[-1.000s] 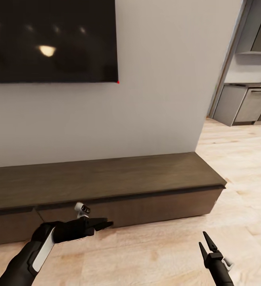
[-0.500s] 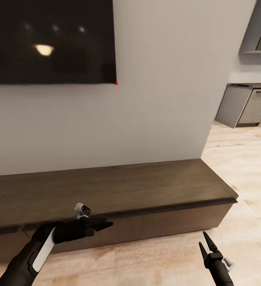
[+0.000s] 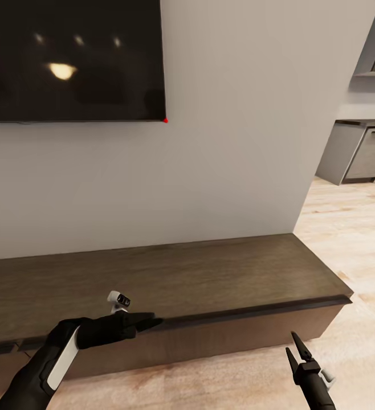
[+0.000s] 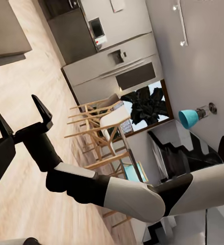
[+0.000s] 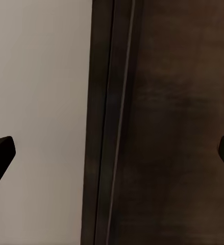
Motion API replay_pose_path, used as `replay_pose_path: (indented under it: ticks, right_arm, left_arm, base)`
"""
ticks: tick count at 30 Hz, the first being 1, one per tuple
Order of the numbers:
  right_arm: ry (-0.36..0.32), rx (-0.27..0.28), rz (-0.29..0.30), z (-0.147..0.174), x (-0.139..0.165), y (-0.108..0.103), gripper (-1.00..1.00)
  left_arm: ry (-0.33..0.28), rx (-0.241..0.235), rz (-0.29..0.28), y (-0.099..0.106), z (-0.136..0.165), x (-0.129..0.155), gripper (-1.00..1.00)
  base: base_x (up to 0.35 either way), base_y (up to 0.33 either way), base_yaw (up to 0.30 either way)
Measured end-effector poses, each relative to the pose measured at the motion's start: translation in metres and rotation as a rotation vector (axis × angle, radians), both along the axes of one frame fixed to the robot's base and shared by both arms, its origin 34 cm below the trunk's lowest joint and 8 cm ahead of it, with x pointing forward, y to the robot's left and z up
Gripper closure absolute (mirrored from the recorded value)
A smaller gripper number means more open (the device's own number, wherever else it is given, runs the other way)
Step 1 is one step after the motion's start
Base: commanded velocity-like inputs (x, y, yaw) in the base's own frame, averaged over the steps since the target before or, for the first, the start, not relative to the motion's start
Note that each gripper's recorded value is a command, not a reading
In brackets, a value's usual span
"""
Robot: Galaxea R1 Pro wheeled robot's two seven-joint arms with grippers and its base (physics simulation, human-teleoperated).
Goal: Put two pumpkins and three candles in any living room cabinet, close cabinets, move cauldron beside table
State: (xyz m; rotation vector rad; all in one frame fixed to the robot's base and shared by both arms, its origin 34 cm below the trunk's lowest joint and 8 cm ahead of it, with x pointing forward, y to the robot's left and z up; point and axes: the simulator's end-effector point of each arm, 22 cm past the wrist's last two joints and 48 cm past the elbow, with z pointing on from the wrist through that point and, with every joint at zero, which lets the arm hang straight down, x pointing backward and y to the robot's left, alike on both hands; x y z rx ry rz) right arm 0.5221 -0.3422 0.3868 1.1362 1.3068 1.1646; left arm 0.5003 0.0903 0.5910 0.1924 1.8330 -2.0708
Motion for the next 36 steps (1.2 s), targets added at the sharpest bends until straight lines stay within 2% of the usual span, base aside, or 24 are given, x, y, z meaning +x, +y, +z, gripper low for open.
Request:
replay_pose_path:
  ticks: [36]
  right_arm:
    - [0.005,-0.006,-0.002,-0.0013,0.0,-0.0005,-1.0]
  left_arm:
    - [0.001,0.0,0.0,-0.0005,-0.0004,0.0001,-1.0]
  base:
    - [0.108,-0.003,0.0]
